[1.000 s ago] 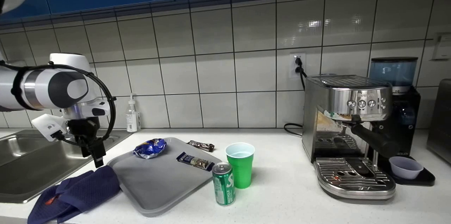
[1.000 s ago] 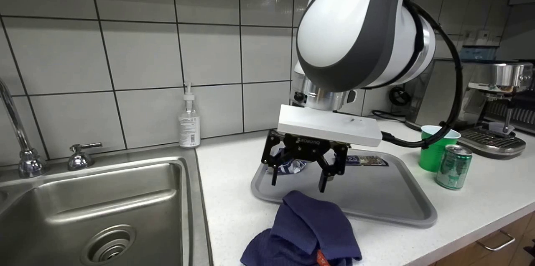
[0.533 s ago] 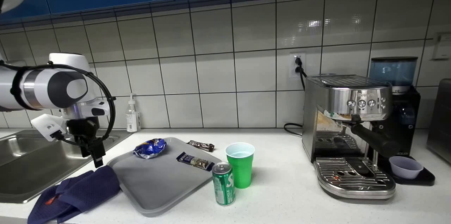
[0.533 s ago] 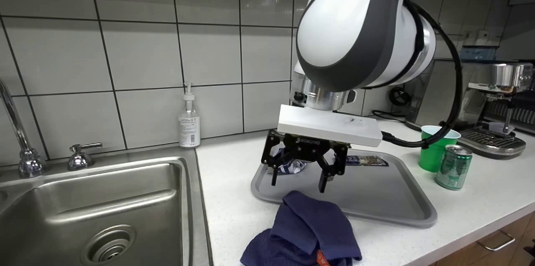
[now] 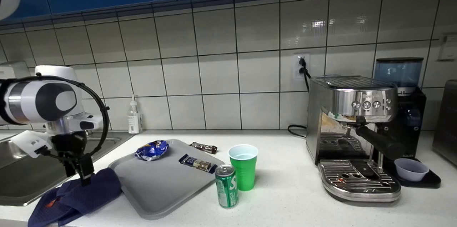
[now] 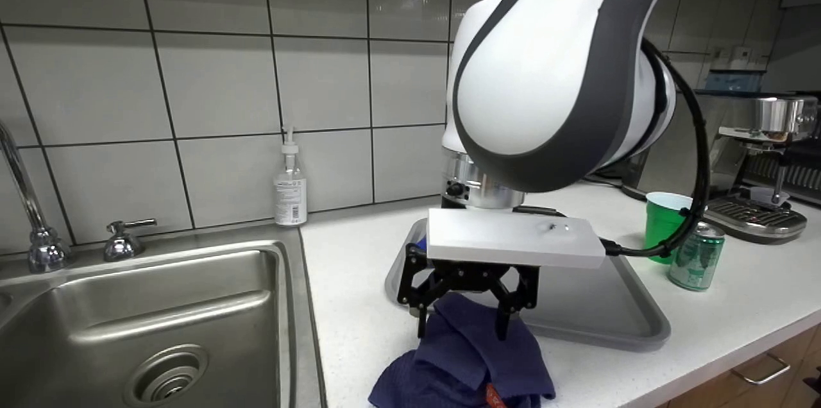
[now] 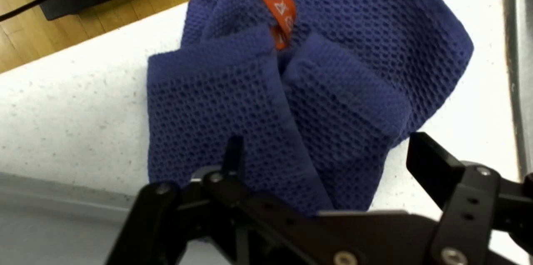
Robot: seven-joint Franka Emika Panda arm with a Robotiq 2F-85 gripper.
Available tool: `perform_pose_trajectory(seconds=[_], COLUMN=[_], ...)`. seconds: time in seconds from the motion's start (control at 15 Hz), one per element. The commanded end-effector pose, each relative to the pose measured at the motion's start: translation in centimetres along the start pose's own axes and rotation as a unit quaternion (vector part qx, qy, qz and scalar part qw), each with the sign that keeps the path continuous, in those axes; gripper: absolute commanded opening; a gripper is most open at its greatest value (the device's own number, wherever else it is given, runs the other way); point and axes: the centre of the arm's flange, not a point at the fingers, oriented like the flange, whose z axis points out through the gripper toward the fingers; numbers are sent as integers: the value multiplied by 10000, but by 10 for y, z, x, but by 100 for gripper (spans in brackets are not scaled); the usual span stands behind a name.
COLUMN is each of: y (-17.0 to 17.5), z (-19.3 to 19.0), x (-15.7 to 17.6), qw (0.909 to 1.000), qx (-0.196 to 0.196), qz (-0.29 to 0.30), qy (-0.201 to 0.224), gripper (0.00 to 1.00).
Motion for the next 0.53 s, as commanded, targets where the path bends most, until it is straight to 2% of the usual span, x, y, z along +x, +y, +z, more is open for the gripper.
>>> perform_pose_trajectory(seconds=[0.0,0.47], y=[-6,-8], z=[10,20], x=[-9,-3], qw=[9998,9990], qx=[-159,-334], qz=[-135,-222], qy=[17,220], gripper=[100,100])
